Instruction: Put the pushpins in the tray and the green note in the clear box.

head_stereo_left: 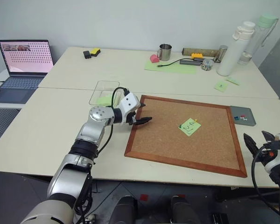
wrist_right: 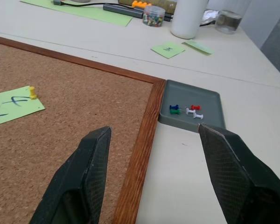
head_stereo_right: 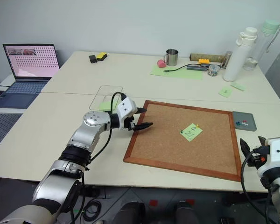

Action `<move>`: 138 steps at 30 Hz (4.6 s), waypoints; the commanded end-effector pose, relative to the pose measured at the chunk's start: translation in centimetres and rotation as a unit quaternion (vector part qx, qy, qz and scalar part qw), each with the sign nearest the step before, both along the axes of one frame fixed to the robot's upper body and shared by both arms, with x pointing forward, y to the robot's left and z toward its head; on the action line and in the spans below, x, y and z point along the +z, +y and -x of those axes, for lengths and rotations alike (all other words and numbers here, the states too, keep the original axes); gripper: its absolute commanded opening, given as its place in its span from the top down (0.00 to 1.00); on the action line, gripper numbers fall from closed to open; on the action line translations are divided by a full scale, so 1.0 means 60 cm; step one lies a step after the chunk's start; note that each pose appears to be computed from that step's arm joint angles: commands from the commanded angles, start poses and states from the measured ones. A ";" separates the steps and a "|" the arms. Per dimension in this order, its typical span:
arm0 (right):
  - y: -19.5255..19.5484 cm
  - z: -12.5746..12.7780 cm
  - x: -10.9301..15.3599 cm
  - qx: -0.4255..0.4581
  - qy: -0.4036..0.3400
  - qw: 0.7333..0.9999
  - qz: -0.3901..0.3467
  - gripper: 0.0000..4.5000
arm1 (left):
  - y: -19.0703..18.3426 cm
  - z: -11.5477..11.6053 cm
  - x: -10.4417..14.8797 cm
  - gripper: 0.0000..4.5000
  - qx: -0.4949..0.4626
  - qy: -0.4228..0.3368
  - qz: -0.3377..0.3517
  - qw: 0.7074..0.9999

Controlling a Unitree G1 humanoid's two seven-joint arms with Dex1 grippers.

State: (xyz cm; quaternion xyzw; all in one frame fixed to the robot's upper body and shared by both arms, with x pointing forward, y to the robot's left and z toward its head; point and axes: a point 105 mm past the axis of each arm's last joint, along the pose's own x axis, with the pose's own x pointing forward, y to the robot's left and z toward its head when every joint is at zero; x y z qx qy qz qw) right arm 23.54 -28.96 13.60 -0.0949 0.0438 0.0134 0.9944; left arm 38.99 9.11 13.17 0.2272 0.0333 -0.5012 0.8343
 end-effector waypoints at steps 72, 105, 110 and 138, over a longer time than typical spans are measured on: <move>0.181 -0.221 -0.070 0.190 0.050 0.977 -0.085 0.38 | -0.103 0.113 -0.105 1.00 -0.044 0.120 0.026 0.991; 0.170 -0.169 0.023 0.211 -0.029 0.970 -0.117 0.99 | -0.084 0.111 -0.153 1.00 -0.028 0.144 -0.056 0.988; 0.146 -0.169 0.042 0.194 -0.039 0.975 -0.104 0.99 | -0.060 0.114 -0.176 1.00 -0.014 0.151 -0.103 0.983; -0.095 -0.258 0.021 -0.052 -0.017 0.993 -0.108 0.58 | -0.072 0.127 -0.120 1.00 0.000 0.141 -0.005 0.990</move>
